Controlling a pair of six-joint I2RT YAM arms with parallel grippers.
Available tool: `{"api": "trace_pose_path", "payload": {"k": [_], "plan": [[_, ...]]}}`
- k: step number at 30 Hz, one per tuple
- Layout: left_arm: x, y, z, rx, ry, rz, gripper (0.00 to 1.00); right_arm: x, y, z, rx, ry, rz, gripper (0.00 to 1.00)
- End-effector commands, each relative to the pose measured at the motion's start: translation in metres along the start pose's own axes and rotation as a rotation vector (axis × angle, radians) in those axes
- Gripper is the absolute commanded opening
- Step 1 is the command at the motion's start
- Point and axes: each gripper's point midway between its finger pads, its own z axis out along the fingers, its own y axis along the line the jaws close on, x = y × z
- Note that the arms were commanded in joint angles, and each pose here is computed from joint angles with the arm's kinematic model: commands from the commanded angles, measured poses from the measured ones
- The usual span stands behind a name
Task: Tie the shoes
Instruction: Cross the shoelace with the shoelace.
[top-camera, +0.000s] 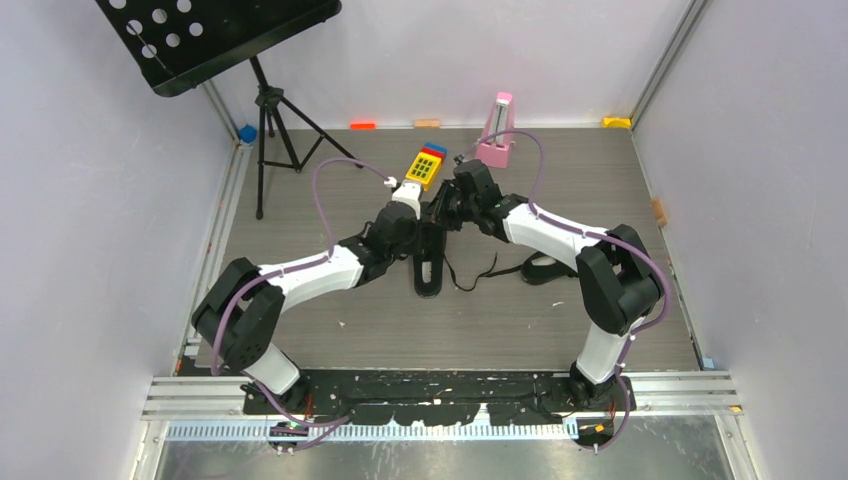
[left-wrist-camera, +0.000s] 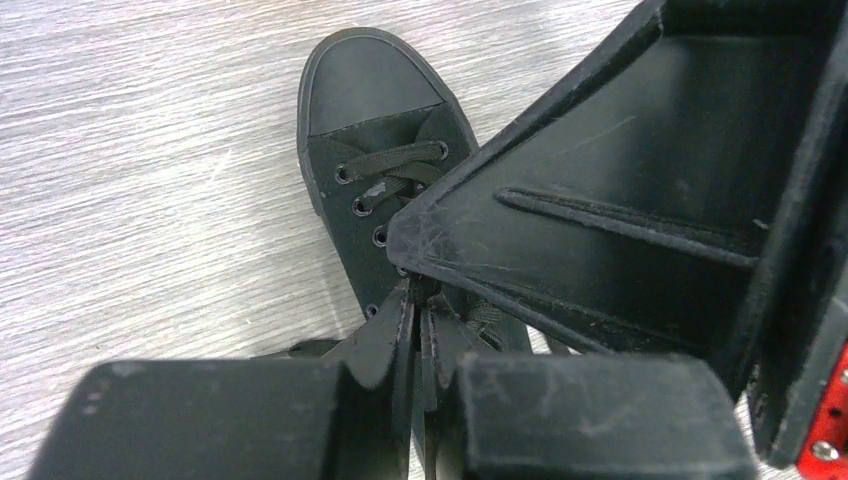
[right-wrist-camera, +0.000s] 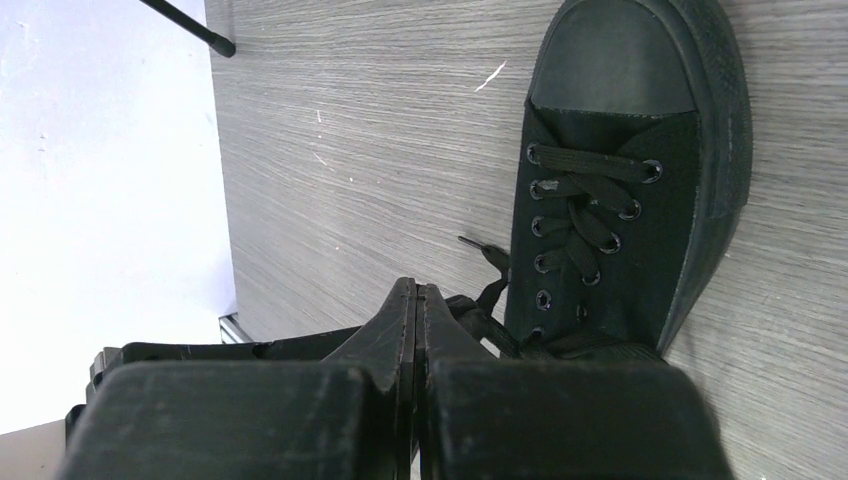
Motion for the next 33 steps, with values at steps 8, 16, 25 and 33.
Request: {"api": "trace_pose_path", "payload": {"k": [8,16,25,33], "plan": [[-0.004,0.000,0.006,0.136,0.031,-0.011,0.00,-0.023,-0.011,-0.025,0.046,-0.124,-0.001,0.00],[-0.009,-0.005,0.000,0.210,0.041,0.079,0.00,-0.020,-0.024,-0.037,0.079,-0.125,-0.037,0.46],[-0.008,-0.009,-0.002,0.251,-0.004,0.077,0.00,0.000,-0.063,-0.070,0.226,-0.201,0.194,0.64],[-0.010,-0.012,-0.011,0.284,-0.052,0.072,0.00,0.034,-0.054,-0.060,0.178,-0.328,0.688,0.79]]}}
